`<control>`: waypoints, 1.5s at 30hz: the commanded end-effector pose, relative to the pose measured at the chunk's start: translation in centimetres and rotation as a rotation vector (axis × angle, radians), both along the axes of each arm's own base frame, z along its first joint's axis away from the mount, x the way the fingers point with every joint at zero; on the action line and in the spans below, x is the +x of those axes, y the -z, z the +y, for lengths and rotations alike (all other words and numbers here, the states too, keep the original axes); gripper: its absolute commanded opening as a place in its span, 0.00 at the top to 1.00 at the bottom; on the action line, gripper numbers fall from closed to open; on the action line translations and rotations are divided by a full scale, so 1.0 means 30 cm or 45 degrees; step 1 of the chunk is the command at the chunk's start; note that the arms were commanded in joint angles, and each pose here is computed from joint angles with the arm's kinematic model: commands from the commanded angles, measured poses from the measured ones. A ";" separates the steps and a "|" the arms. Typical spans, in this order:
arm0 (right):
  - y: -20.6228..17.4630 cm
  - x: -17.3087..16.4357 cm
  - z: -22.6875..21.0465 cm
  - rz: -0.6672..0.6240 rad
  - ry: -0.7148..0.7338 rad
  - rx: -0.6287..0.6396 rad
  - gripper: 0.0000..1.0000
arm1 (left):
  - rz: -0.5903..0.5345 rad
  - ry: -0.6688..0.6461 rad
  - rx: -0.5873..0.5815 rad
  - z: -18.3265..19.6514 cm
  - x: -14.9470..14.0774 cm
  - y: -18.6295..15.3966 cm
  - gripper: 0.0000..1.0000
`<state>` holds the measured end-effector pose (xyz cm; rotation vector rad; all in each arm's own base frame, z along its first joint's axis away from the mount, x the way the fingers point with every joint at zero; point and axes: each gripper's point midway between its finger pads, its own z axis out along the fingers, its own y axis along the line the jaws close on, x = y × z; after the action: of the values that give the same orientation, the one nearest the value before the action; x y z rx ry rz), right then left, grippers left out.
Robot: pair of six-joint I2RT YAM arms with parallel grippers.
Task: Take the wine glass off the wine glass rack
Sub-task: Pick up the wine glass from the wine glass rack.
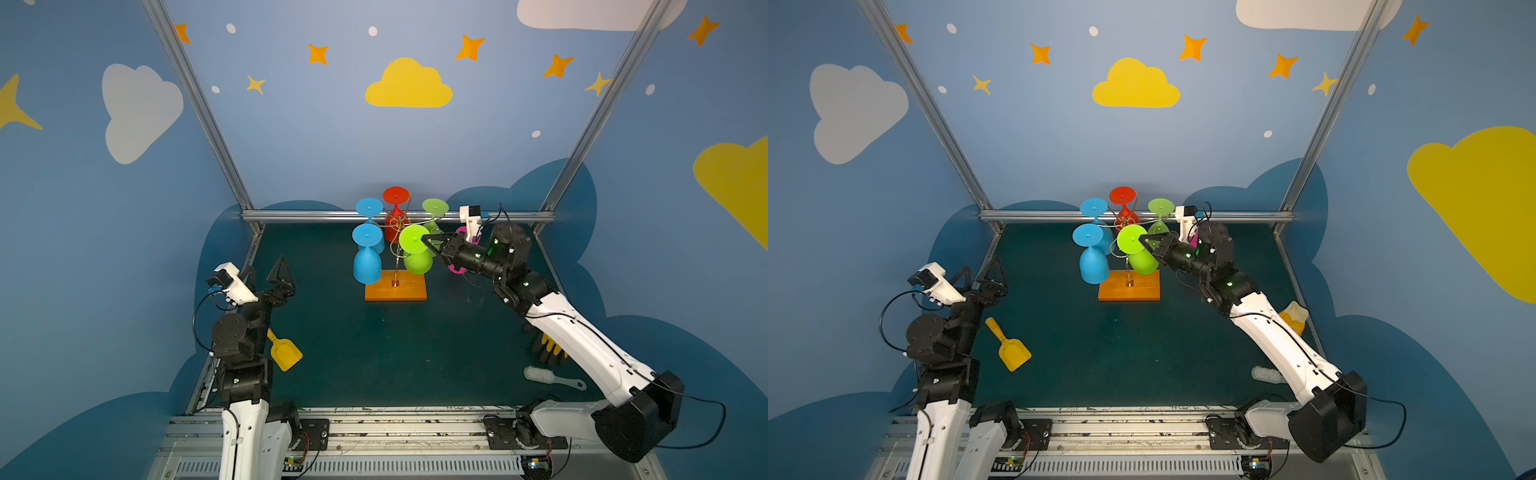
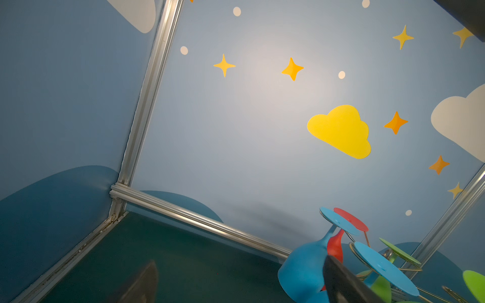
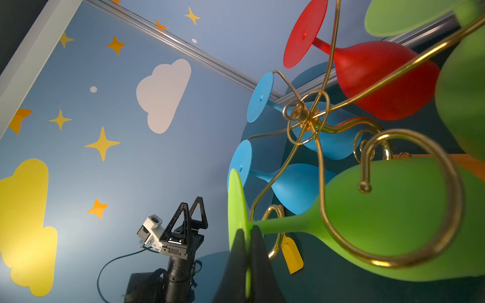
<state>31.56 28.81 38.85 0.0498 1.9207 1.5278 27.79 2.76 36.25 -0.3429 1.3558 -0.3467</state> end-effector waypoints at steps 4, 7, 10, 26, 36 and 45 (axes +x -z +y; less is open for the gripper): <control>-0.012 -0.063 -0.048 -0.043 0.015 -0.027 1.00 | -0.027 0.020 0.001 -0.008 -0.003 -0.010 0.03; 0.000 -0.103 -0.074 -0.041 0.015 -0.049 1.00 | -0.023 0.032 0.011 -0.015 -0.008 -0.011 0.04; 0.017 -0.145 -0.108 -0.043 0.025 -0.094 1.00 | -0.033 0.038 0.034 -0.021 -0.017 -0.029 0.04; -0.134 -0.159 -0.400 -0.275 0.301 -0.302 1.00 | -0.034 0.547 0.051 -0.238 -0.041 -0.252 0.11; -0.373 -0.156 -0.402 -0.614 0.287 -0.405 1.00 | -0.047 1.158 -0.039 -0.446 -0.053 -0.441 0.18; -0.497 -0.177 -0.305 -0.877 0.112 -0.413 1.00 | 0.016 1.584 0.068 -0.707 -0.053 -0.481 0.24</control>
<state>27.79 18.49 51.31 -0.3213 1.6469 0.9798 27.62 -16.38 50.12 0.4632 1.4649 -1.2821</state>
